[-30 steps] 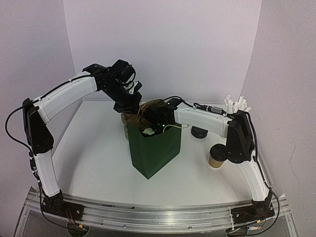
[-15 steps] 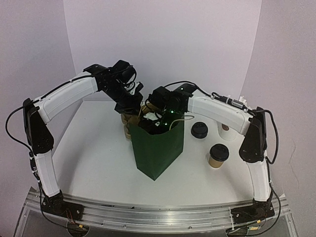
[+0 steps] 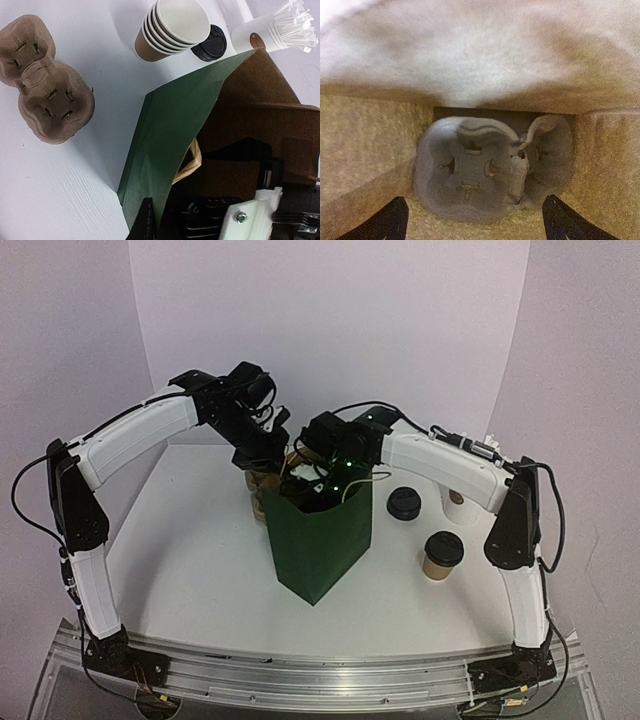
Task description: Pack the takeout coffee
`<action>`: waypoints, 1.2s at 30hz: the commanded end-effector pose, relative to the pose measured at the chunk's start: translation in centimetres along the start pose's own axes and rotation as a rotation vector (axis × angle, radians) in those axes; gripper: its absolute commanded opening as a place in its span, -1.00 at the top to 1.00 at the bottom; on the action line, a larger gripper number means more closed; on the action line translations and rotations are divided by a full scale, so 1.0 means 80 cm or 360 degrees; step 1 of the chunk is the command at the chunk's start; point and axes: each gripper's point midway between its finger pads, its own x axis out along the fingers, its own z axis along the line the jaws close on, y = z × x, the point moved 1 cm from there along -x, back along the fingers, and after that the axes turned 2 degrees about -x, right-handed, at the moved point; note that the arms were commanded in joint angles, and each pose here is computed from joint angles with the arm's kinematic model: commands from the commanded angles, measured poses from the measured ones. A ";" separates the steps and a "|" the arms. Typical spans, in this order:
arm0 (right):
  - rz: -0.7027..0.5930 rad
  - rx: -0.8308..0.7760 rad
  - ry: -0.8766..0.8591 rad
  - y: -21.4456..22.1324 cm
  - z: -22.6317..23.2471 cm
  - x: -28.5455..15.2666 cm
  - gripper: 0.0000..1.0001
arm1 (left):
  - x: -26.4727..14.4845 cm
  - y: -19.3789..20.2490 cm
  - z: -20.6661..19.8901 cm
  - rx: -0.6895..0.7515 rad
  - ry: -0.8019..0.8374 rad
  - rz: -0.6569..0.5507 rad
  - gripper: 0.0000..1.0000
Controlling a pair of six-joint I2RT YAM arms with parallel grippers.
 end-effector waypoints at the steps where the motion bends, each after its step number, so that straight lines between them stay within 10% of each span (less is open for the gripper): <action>1: -0.0223 -0.0017 0.0040 -0.024 0.007 -0.073 -0.88 | 0.001 -0.008 -0.005 0.0022 0.0015 -0.0028 1.00; 36: -0.0679 -0.0021 0.0161 -0.066 0.004 -0.202 -0.90 | -0.001 -0.016 -0.007 0.0046 0.0011 -0.0058 1.00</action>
